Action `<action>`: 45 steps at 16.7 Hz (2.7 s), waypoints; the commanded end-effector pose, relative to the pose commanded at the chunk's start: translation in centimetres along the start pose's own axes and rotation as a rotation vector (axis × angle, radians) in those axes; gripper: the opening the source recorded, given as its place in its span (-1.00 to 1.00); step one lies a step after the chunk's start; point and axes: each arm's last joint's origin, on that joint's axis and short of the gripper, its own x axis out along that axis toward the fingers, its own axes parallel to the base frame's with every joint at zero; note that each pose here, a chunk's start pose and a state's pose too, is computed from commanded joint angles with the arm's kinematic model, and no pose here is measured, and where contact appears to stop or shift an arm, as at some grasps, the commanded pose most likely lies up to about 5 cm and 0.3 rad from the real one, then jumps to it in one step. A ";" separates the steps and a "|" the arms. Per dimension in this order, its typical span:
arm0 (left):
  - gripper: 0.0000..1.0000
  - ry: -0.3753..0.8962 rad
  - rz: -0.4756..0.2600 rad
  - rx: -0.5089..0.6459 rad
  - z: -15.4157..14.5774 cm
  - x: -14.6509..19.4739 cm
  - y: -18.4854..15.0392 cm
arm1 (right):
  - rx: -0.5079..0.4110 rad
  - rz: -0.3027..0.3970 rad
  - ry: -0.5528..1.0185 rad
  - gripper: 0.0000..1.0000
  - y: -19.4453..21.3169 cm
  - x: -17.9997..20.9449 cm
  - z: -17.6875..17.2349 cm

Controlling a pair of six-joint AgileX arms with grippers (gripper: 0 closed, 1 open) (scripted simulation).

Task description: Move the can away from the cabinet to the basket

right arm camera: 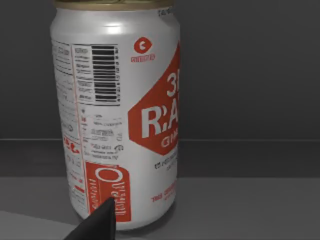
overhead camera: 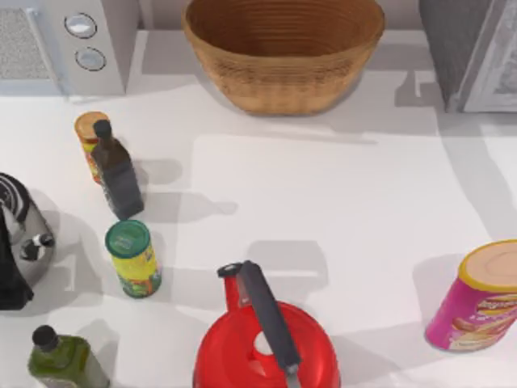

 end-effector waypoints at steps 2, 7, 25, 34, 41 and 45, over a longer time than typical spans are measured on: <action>1.00 0.000 0.000 0.000 0.0 0.0 0.0 | 0.000 -0.003 -0.002 1.00 -0.1 -0.1 0.0; 1.00 0.000 0.000 0.000 0.0 0.0 0.0 | -0.001 -0.010 -0.005 1.00 2.3 2.6 0.0; 1.00 0.000 0.000 0.000 0.0 0.0 0.0 | 0.001 -0.009 -0.009 1.00 5.1 10.6 -0.3; 1.00 0.000 0.000 0.000 0.0 0.0 0.0 | 0.001 -0.009 -0.009 0.25 5.1 10.8 -0.3; 1.00 0.000 0.000 0.000 0.0 0.0 0.0 | 0.001 -0.009 -0.009 -0.81 5.1 10.8 -0.3; 1.00 0.000 0.000 0.000 0.0 0.0 0.0 | 0.001 -0.009 -0.009 -1.00 5.1 10.8 -0.3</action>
